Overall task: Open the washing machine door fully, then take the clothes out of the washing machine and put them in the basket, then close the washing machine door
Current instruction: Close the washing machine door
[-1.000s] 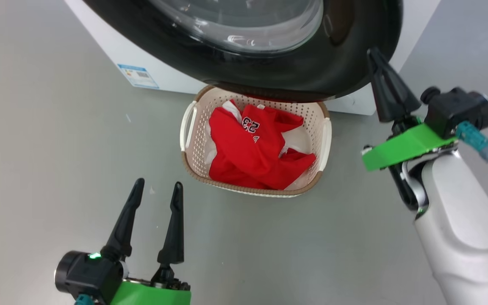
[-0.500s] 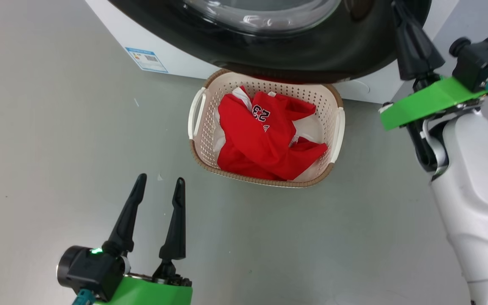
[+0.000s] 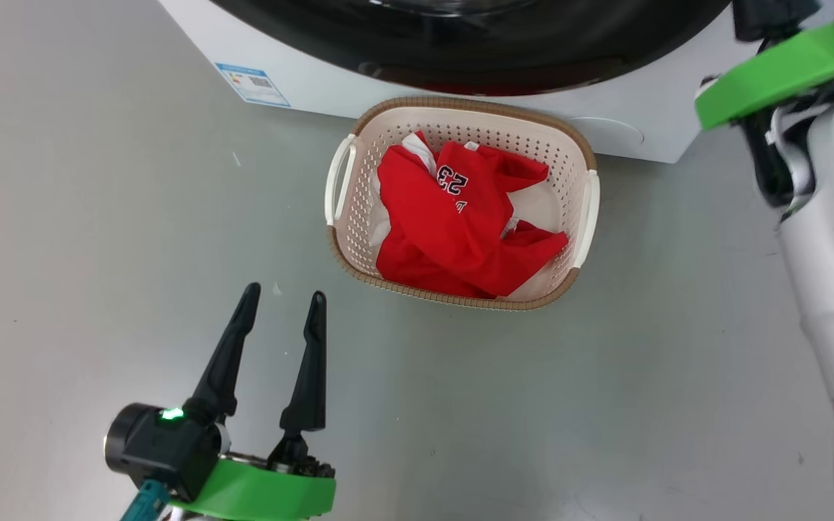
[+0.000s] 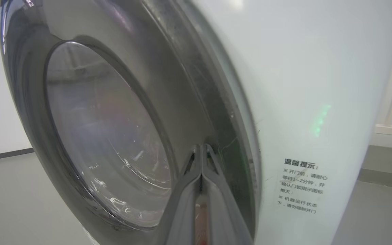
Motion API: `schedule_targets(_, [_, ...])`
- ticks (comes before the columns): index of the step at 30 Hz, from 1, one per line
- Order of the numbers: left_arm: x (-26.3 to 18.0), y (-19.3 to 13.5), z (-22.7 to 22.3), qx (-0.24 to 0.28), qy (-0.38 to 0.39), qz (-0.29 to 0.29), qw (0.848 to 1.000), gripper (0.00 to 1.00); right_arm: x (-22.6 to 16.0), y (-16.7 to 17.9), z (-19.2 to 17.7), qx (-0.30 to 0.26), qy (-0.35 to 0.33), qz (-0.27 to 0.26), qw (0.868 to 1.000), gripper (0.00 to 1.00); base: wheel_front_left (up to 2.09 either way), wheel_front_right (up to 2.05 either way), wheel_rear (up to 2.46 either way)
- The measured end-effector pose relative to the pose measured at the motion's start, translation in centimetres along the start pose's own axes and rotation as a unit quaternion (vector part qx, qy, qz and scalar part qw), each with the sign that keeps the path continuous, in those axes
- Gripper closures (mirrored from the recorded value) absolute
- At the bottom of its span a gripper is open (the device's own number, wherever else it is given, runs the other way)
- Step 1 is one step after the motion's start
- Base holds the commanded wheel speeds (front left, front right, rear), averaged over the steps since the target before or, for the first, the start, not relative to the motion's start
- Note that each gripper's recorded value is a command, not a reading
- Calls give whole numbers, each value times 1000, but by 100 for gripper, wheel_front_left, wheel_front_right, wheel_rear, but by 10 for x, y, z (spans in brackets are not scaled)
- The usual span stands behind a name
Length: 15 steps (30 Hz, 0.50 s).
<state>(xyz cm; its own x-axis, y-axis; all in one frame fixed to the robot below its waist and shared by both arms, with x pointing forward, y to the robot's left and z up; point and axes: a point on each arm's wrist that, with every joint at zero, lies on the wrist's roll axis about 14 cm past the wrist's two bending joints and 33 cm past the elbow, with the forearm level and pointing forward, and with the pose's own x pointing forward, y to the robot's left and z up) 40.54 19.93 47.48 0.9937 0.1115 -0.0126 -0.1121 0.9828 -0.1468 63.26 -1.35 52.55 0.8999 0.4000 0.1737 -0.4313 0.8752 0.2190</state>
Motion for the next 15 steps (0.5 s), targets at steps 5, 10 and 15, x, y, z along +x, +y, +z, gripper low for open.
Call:
schedule_targets(5, [2,3,1,3,-2,3,1000,0,10,2,0,4,0,5,1000,100,0,0,0])
schedule_targets(10, [1,6,0,5,0,8,1000,0,14,6,-5,3,4,11,1000,100,0,0,0])
schedule_targets(15, [1,5,0,5,1,7,1000,0,13,8,-5,-5,6,14,1000,100,0,0,0])
